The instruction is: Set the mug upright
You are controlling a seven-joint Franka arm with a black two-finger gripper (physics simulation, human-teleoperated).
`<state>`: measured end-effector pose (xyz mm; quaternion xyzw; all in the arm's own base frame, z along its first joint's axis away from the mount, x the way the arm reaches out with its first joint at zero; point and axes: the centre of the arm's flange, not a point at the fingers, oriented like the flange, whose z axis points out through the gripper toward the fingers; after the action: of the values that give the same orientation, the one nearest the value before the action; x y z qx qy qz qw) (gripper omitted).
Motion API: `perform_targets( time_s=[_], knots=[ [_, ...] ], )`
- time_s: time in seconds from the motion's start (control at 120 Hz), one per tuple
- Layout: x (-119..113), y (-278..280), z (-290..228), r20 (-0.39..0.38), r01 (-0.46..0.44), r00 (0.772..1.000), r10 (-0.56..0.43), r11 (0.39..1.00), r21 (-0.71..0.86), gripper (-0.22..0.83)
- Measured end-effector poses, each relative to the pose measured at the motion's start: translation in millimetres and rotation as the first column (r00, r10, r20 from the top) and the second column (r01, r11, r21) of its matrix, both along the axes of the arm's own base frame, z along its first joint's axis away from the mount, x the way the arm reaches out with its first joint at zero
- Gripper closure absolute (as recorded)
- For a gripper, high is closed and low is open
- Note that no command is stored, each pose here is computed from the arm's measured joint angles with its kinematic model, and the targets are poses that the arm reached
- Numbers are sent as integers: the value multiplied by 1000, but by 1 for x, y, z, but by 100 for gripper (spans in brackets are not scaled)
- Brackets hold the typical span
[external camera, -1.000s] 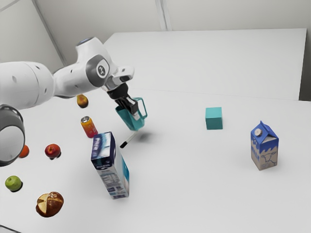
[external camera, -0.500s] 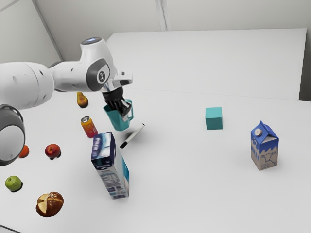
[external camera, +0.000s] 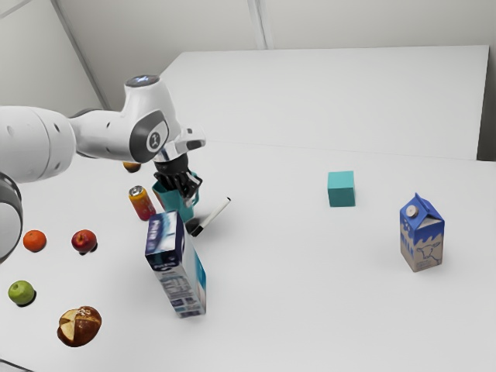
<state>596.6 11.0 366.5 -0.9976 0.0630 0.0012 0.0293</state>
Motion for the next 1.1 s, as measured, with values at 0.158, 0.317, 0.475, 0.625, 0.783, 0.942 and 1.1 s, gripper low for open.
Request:
perform_targets(
  time_s=[0.158,0.317,0.475,0.625,0.783,0.942,1.1],
  knots=[
    [0,5,-5,8,-54,999,54,999,0,78],
    [1,10,-14,8,-98,995,98,995,3,78],
    [3,15,-27,0,-138,990,138,990,2,78],
    [4,14,-39,-6,-163,987,163,987,3,78],
    [5,17,-42,-4,-183,983,183,983,2,78],
    [5,17,-45,-5,-193,981,193,981,0,65],
    [6,17,-43,-2,-195,981,195,981,-4,33]
  ],
)
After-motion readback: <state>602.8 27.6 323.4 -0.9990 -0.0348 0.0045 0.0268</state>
